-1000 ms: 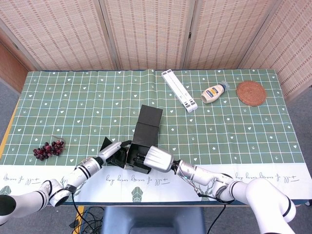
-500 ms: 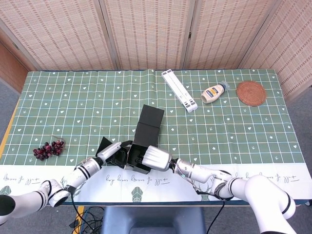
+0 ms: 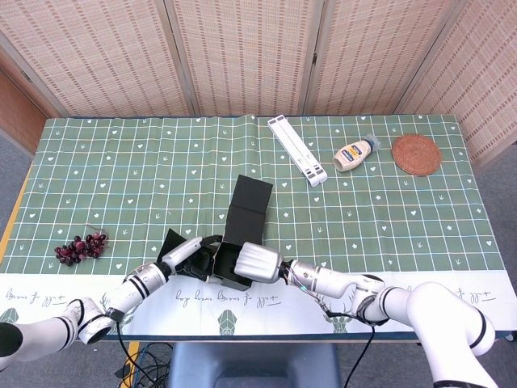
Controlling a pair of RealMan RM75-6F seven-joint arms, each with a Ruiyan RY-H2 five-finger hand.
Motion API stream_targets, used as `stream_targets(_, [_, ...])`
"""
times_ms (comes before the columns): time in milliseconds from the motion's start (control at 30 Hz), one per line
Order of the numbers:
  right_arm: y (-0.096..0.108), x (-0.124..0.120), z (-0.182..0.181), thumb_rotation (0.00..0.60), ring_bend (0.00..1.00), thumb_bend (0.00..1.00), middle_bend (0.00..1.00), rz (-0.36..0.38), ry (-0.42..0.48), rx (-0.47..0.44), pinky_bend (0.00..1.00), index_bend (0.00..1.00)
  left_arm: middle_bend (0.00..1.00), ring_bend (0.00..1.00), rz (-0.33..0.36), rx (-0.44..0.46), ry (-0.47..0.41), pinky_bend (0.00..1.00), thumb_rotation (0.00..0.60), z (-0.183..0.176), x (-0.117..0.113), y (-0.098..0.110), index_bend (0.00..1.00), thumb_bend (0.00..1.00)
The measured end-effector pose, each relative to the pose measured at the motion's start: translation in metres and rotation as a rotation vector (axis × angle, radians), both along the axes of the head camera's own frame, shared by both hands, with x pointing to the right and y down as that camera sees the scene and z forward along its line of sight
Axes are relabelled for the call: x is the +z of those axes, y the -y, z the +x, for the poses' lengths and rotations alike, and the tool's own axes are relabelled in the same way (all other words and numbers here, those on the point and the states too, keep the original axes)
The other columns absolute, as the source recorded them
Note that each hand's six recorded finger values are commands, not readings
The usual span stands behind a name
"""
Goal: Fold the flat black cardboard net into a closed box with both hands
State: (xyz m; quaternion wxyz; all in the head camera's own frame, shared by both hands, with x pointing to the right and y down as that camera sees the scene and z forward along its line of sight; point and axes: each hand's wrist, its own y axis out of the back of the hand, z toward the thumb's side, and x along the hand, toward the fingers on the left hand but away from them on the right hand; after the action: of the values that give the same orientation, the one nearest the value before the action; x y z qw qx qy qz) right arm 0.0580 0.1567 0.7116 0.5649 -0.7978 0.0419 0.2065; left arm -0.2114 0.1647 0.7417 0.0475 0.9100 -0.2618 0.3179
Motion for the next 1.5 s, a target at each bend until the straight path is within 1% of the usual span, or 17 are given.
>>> stream_targets(167, [0.0007,-0.0012,0.0008,0.600,0.78,0.65,0.74,-0.009,-0.008,-0.010,1.00,0.69,0.25,0.65,-0.008,-0.008,-0.005,0.93,0.600,0.0002,0.0002,-0.0007,0.26,0.12])
stream_targets(267, [0.0010,-0.0025,0.0008,0.600,0.79,0.66,0.77,-0.010,-0.004,-0.012,1.00,0.71,0.25,0.70,-0.013,-0.015,-0.010,0.93,0.600,0.0011,0.0003,-0.0008,0.27,0.12])
stream_targets(467, [0.0022,-0.0042,0.0010,0.600,0.80,0.67,0.79,-0.006,0.006,-0.011,1.00,0.73,0.26,0.69,-0.021,-0.022,-0.014,0.93,0.600,0.0021,0.0011,-0.0010,0.28,0.12])
stream_targets(733, [0.0018,-0.0041,0.0015,0.600,0.80,0.67,0.80,-0.006,0.009,-0.010,1.00,0.73,0.27,0.69,-0.027,-0.018,-0.013,0.93,0.600,0.0032,0.0024,-0.0026,0.28,0.12])
stream_targets(800, [0.0017,-0.0038,0.0018,0.600,0.80,0.66,0.78,-0.006,0.007,-0.010,1.00,0.73,0.27,0.69,-0.027,-0.018,-0.013,0.93,0.600,0.0032,0.0024,-0.0025,0.28,0.12])
stream_targets(867, [0.0021,-0.0034,0.0025,0.600,0.80,0.63,0.73,-0.002,0.003,-0.011,1.00,0.73,0.27,0.69,-0.028,-0.020,-0.013,0.93,0.600,0.0029,0.0026,-0.0025,0.28,0.12])
stream_targets(933, [0.0022,-0.0027,0.0034,0.600,0.80,0.59,0.65,0.001,-0.004,-0.012,1.00,0.66,0.27,0.69,-0.030,-0.024,-0.011,0.93,0.600,0.0023,0.0030,-0.0024,0.28,0.12])
stream_targets(1000, [0.0023,-0.0022,0.0044,0.600,0.80,0.55,0.54,0.004,-0.011,-0.011,1.00,0.55,0.27,0.68,-0.033,-0.032,-0.011,0.93,0.600,0.0016,0.0035,-0.0023,0.27,0.12])
stream_targets(1067, [0.0026,-0.0023,0.0049,0.600,0.80,0.54,0.47,0.009,-0.015,-0.008,1.00,0.47,0.27,0.68,-0.038,-0.041,-0.013,0.93,0.600,0.0012,0.0037,-0.0023,0.27,0.12])
stream_targets(1100, [0.0032,-0.0026,0.0051,0.600,0.80,0.53,0.44,0.012,-0.015,-0.004,1.00,0.41,0.27,0.68,-0.042,-0.047,-0.015,0.93,0.600,0.0009,0.0037,-0.0023,0.27,0.12])
stream_targets(1233, [0.0070,-0.0049,0.0054,0.600,0.80,0.52,0.33,0.018,-0.007,0.021,1.00,0.21,0.27,0.68,-0.046,-0.058,-0.014,0.93,0.600,-0.0012,0.0038,-0.0019,0.27,0.12])
stream_targets(1400, [0.0096,-0.0058,0.0062,0.600,0.80,0.52,0.23,0.015,-0.009,0.040,1.00,0.09,0.27,0.67,-0.045,-0.069,-0.008,0.93,0.600,-0.0033,0.0045,-0.0007,0.26,0.12])
stream_targets(1500, [0.0099,-0.0065,0.0066,0.600,0.80,0.51,0.19,0.018,-0.010,0.041,1.00,0.01,0.27,0.71,-0.040,-0.065,-0.002,0.93,0.600,-0.0045,0.0048,-0.0007,0.25,0.12])
